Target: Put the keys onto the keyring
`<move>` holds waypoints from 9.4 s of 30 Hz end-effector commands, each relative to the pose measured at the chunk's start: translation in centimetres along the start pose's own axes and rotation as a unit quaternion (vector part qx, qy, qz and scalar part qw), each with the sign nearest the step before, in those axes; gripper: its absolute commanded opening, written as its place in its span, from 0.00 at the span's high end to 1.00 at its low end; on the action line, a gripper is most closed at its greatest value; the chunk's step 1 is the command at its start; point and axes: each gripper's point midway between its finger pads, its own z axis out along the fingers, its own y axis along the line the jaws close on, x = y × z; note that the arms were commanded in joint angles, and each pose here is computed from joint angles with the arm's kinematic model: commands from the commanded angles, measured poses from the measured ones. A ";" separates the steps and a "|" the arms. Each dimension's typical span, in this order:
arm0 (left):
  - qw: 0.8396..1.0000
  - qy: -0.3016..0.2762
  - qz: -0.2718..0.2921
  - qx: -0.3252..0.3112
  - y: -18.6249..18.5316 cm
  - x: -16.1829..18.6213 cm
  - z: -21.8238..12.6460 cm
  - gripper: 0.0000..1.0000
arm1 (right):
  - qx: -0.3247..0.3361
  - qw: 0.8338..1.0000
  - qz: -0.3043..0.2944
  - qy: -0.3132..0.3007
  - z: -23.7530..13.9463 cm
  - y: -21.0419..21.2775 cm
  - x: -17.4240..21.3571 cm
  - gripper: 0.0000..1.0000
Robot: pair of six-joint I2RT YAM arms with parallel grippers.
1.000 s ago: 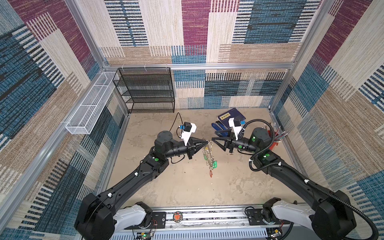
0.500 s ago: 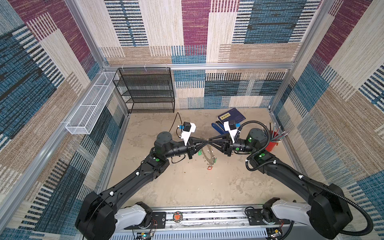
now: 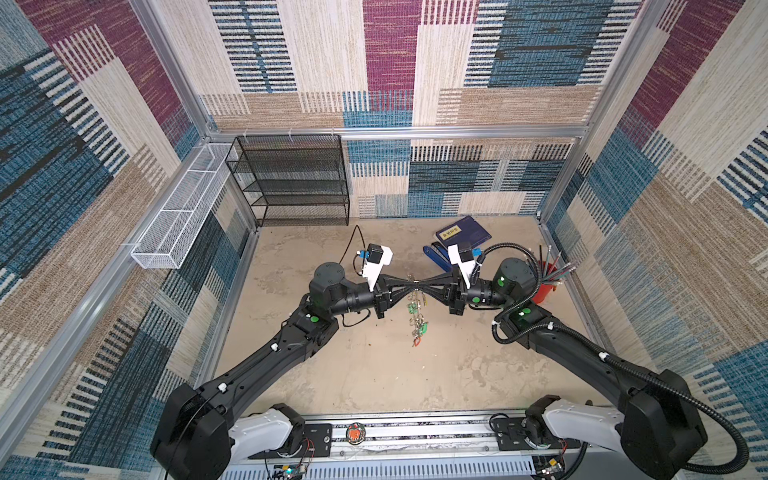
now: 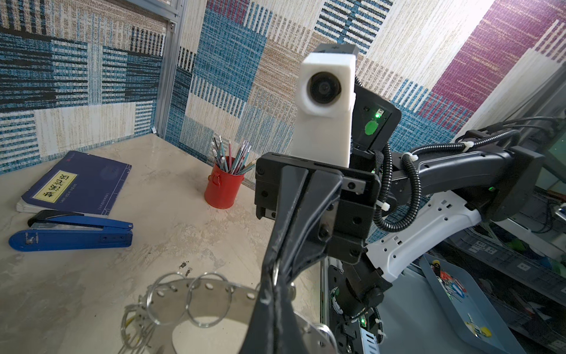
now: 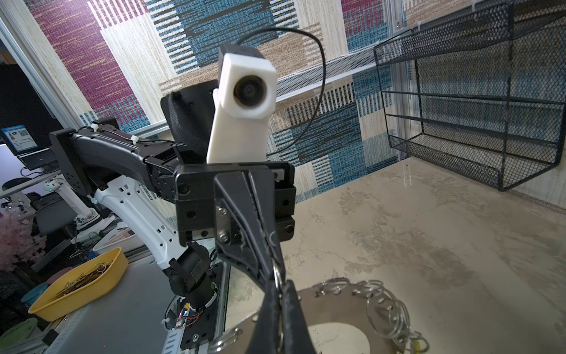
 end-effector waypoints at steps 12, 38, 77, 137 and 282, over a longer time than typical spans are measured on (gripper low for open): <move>0.995 0.090 0.029 0.010 -1.8 0.8 -2.4 0.65 | 0.031 0.999 -0.021 0.006 -0.1 -0.8 -0.2 1.00; 0.955 0.278 0.084 0.056 -0.9 0.4 -1.8 0.60 | -0.013 0.998 -0.039 0.038 0.6 0.9 0.9 1.00; 0.948 0.300 0.086 0.057 0.2 1.9 0.0 0.97 | -0.031 0.998 -0.031 0.039 0.6 1.3 1.5 1.00; 0.980 0.124 0.155 -0.001 -1.5 -1.3 -1.5 1.00 | -0.049 0.998 0.022 0.037 0.0 1.1 2.3 1.00; 0.999 0.012 0.002 0.038 0.6 0.6 0.5 0.81 | 0.008 1.000 0.015 0.019 -1.0 -0.6 -0.4 1.00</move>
